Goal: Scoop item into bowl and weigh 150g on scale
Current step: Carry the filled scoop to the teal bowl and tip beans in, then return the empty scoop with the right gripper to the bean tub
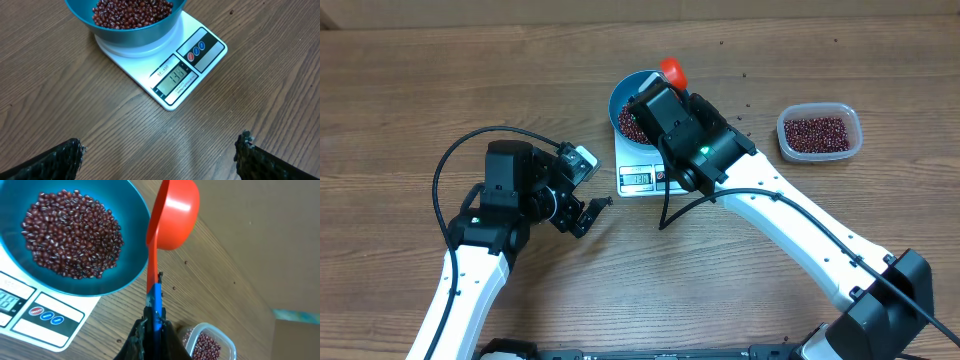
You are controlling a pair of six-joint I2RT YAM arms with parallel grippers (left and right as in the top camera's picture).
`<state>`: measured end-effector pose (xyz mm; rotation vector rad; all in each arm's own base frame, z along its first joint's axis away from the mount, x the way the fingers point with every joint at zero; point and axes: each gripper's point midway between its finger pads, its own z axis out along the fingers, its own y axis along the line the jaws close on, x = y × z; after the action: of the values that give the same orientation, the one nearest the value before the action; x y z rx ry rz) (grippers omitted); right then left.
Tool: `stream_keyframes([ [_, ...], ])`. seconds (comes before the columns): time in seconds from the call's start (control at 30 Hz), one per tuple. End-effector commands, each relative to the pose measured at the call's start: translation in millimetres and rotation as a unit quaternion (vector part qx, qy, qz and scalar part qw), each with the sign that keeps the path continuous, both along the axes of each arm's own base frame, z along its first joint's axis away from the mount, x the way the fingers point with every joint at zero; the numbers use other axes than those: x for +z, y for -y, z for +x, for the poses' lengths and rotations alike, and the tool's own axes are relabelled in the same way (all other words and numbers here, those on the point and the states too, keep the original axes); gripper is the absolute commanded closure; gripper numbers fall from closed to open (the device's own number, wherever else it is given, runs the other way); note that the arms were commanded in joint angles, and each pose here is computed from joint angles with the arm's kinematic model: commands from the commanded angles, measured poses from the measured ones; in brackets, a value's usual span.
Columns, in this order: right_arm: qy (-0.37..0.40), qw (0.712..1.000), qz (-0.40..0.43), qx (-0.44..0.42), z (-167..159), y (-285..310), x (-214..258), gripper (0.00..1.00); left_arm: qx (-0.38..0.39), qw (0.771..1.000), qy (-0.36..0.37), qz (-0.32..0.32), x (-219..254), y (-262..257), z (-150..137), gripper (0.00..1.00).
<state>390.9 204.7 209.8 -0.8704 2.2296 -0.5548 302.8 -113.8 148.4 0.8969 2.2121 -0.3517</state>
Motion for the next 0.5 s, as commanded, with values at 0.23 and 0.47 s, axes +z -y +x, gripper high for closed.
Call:
stream_keyframes([
  [0.23,-0.026,0.994,0.101,0.028,-2.6,-19.1,12.7,0.96,0.004,1.000,0.000,-0.002,0.7,-0.2,0.7,0.00],
  [0.47,-0.060,0.966,0.245,0.047,-7.0,5.4,48.6,0.96,0.004,1.000,0.000,-0.002,0.7,-0.2,0.7,0.00],
])
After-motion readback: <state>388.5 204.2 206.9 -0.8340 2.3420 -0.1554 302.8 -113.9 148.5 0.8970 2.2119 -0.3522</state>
